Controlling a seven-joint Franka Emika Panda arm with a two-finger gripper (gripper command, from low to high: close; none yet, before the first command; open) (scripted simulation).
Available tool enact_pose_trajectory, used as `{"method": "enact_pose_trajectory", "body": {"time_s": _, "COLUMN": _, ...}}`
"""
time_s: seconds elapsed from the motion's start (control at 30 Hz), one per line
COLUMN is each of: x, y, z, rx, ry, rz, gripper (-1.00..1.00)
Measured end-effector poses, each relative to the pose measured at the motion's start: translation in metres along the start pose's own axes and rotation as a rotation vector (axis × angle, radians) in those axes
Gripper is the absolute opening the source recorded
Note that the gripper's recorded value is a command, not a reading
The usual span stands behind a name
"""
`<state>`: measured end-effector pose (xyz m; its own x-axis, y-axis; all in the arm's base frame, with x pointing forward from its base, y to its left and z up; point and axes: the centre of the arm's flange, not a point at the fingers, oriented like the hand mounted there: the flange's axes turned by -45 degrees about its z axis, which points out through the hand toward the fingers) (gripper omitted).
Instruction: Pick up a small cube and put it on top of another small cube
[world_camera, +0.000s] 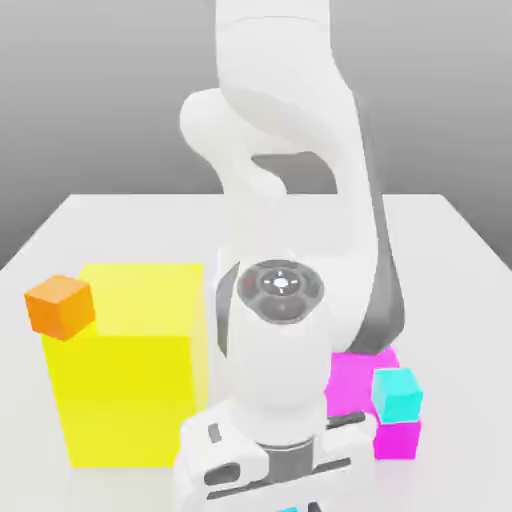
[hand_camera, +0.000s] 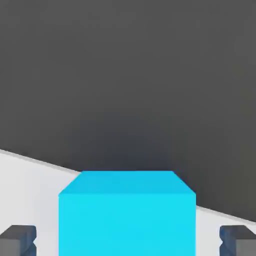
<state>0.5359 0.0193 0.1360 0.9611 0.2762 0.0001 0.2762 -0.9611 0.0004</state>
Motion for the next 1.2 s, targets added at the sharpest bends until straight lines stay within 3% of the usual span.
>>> {"method": "enact_pose_trajectory", "body": {"time_s": 0.17, "x": 0.0, "y": 0.0, "z": -0.001, "rx": 0.0, "ry": 0.0, "rz": 0.0, "gripper": -1.0}}
{"method": "enact_pose_trajectory", "body": {"time_s": 0.33, "x": -0.003, "y": -0.003, "z": -0.062, "rx": 0.005, "ry": 0.0, "rz": 0.006, "gripper": -1.0}}
{"method": "enact_pose_trajectory", "body": {"time_s": 0.87, "x": -0.117, "y": -0.073, "z": -0.174, "rx": 0.02, "ry": 0.002, "rz": 0.179, "gripper": -1.0}}
{"method": "enact_pose_trajectory", "body": {"time_s": 1.1, "x": -0.138, "y": -0.08, "z": -0.126, "rx": 0.001, "ry": 0.0, "rz": 0.21, "gripper": -1.0}}
{"method": "enact_pose_trajectory", "body": {"time_s": 1.13, "x": -0.139, "y": -0.08, "z": -0.119, "rx": 0.001, "ry": 0.0, "rz": 0.21, "gripper": 1.0}}
{"method": "enact_pose_trajectory", "body": {"time_s": 1.2, "x": -0.139, "y": -0.08, "z": -0.119, "rx": 0.001, "ry": 0.0, "rz": 0.21, "gripper": 1.0}}
